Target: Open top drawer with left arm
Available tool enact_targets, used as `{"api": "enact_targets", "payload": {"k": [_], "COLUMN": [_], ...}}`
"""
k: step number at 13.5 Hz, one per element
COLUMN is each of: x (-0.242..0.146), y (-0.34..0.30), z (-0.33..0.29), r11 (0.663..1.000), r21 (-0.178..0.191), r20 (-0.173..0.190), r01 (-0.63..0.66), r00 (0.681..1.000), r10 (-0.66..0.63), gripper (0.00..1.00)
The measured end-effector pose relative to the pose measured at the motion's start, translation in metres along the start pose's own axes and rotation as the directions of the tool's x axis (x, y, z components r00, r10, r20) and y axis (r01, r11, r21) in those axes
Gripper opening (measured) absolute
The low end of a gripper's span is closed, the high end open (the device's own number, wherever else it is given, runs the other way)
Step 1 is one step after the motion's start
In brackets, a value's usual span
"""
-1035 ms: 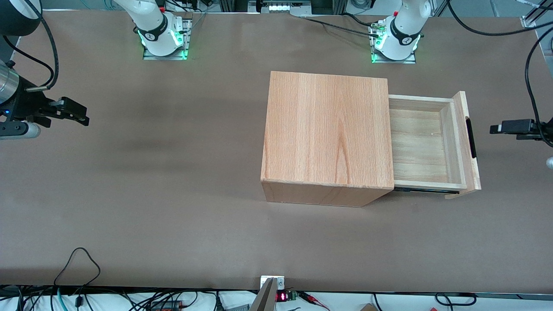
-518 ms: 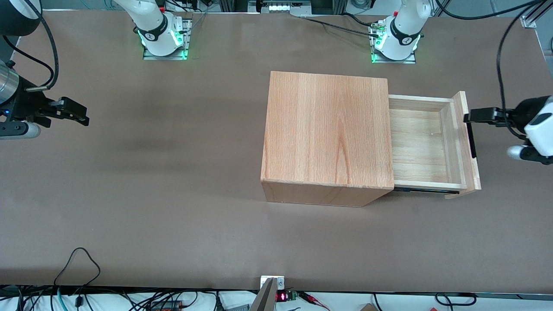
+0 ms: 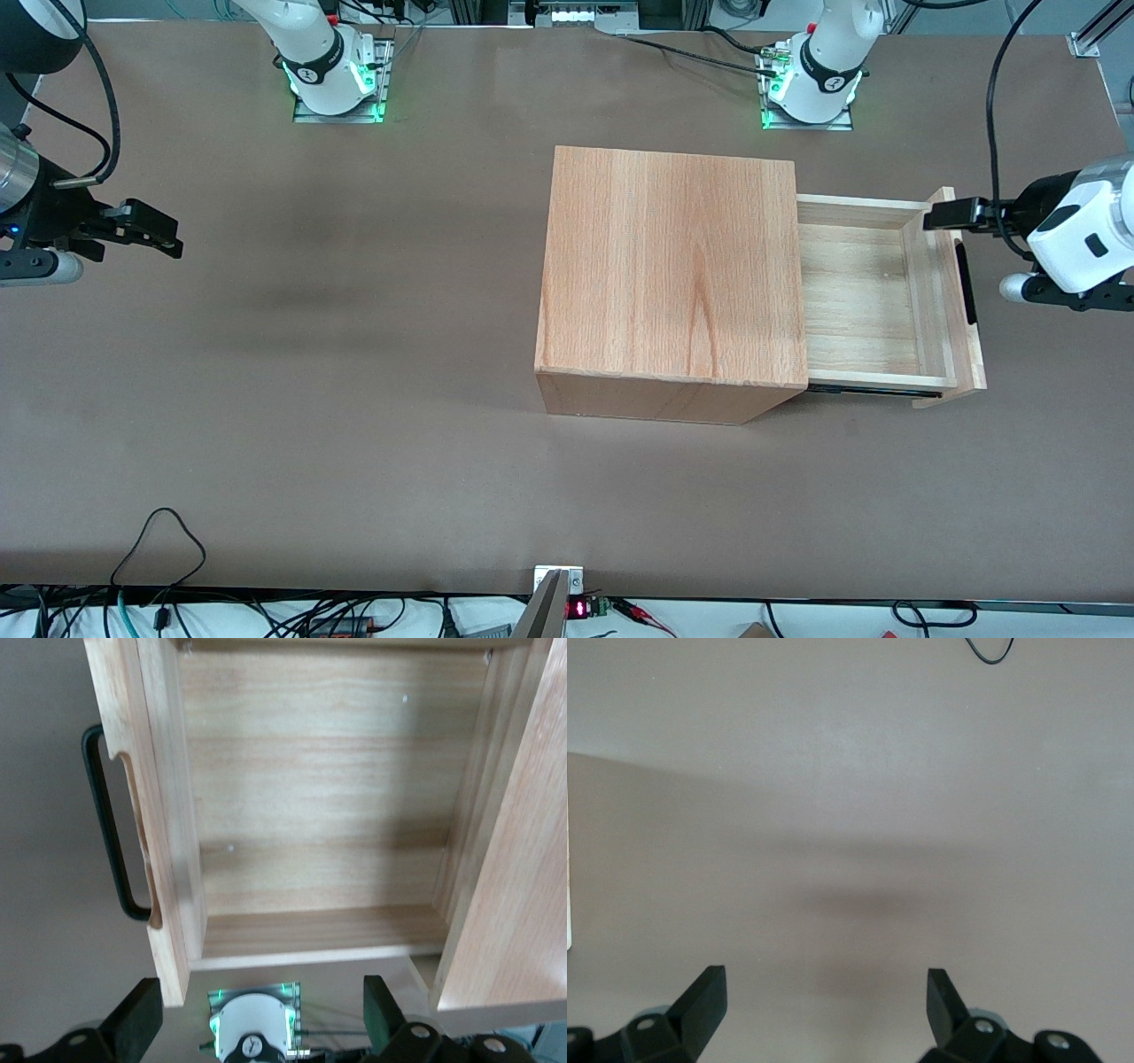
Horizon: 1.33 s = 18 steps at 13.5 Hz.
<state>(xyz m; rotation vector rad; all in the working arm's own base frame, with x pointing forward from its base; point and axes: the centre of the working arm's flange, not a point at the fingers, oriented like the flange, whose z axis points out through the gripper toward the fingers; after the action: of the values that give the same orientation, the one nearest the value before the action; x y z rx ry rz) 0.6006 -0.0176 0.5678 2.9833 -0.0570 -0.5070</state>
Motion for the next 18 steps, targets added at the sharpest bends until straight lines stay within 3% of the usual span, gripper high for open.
{"api": "enact_targets", "payload": {"k": [2,4,6,9,12,18], "x": [-0.002,-0.005,-0.014,-0.034,-0.048,-0.046], "y": [-0.005,-0.009,-0.021,-0.029,-0.019,-0.023], "z": [-0.003,-0.021,-0.036,-0.032,-0.025,-0.018], "r11": [1.000,0.998,0.997,0.997,0.997,0.997], "r21": [0.028,0.064,0.062,0.047,0.065,0.067], "r20": [-0.070,-0.184,-0.271,-0.272,-0.265,-0.260], "r01": [0.013,0.027,0.050,0.055,0.036,0.043], "r00": [0.997,0.983,0.962,0.961,0.964,0.965], "r10": [-0.011,-0.015,-0.031,-0.040,-0.017,-0.024], "gripper": [1.00,1.00,1.00,1.00,1.00,1.00]}}
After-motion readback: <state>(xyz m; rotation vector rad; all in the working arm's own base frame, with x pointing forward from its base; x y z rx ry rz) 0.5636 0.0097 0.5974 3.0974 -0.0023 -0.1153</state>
